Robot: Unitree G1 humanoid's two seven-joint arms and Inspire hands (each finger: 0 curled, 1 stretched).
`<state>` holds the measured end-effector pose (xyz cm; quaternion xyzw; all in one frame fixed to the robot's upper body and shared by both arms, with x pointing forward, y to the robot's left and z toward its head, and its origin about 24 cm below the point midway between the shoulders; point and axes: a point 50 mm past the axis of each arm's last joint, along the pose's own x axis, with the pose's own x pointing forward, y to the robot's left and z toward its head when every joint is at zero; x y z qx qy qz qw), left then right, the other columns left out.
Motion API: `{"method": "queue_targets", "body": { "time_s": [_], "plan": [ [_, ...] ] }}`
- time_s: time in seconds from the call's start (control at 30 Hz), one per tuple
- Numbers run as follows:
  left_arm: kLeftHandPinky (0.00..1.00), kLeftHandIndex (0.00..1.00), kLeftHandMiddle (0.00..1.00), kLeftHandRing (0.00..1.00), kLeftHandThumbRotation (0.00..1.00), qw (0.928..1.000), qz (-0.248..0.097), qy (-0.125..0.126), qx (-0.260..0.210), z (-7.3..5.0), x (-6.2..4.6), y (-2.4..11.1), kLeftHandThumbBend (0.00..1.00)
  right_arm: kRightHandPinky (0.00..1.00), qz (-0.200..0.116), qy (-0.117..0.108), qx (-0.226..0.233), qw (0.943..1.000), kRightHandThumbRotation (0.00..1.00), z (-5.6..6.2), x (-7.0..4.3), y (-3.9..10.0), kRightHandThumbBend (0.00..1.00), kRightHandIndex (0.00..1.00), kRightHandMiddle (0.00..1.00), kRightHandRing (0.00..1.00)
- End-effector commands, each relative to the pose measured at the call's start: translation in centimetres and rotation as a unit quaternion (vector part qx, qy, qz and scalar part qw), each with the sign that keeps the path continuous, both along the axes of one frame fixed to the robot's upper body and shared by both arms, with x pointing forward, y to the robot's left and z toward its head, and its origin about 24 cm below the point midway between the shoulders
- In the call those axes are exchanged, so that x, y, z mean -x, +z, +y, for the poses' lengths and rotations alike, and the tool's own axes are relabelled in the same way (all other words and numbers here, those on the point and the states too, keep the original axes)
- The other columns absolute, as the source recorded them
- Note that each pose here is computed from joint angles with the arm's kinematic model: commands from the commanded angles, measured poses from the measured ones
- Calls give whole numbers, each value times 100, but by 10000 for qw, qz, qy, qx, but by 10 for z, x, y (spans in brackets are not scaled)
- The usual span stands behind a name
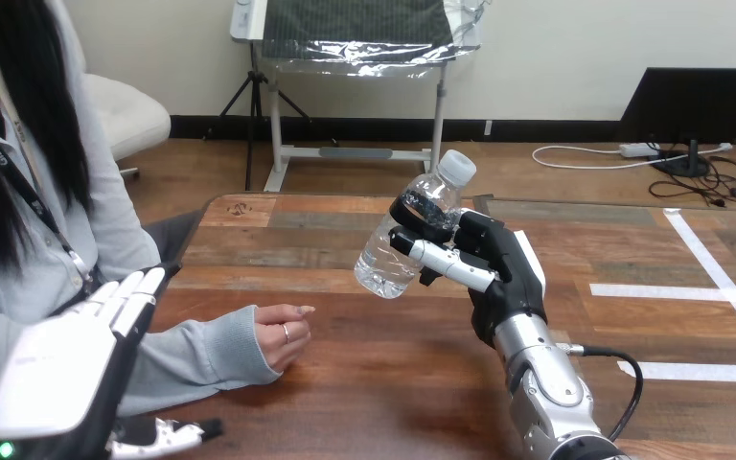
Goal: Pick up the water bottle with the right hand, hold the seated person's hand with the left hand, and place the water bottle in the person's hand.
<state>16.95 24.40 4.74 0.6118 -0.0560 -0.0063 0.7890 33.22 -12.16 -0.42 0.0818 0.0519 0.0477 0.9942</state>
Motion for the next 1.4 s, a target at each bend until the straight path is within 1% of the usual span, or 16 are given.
{"method": "queue_targets", "body": {
  "time_s": [0.0, 0.13, 0.23, 0.5, 0.63, 0.8, 1.1, 1.2, 1.37],
  "plan": [
    [83, 90, 91, 89, 37, 9980, -307, -329, -432, -4, -22, 21, 100, 26, -797, -73, 104, 9967, 0, -7, -17, 32, 74, 36, 36, 28],
    [82, 90, 90, 88, 38, 9963, -123, -305, -790, -1, -28, 20, 100, 25, -829, -90, 138, 9964, 0, -8, -18, 34, 73, 36, 36, 27],
    [82, 90, 90, 88, 39, 9954, -39, -307, -912, 1, -31, 19, 100, 25, -829, -103, 132, 9964, 0, -9, -18, 34, 73, 36, 35, 27],
    [81, 87, 88, 86, 38, 9936, 165, -315, -1076, 4, -40, 18, 100, 25, -850, -102, 51, 9963, 0, -11, -19, 35, 71, 36, 35, 27],
    [78, 86, 86, 84, 37, 9921, 134, -357, -1197, 5, -45, 16, 100, 26, -865, -100, -49, 9962, 0, -12, -19, 36, 71, 36, 36, 28],
    [76, 84, 84, 82, 35, 9906, 136, -402, -1301, 6, -49, 13, 100, 26, -909, -116, -35, 9958, 0, -13, -19, 37, 70, 36, 36, 28],
    [74, 81, 81, 79, 30, 9894, 243, -434, -1364, 8, -58, 6, 100, 26, -942, -107, -91, 9954, 0, -15, -20, 39, 69, 36, 37, 29],
    [73, 81, 80, 78, 29, 9888, 298, -443, -1396, 9, -61, 4, 100, 27, -950, -121, -72, 9954, 0, -16, -20, 39, 69, 36, 37, 29],
    [73, 81, 80, 77, 29, 9870, 516, -434, -1461, 10, -66, -1, 100, 27, -956, -127, -93, 9953, 0, -17, -20, 39, 69, 36, 37, 29]
  ]
}}
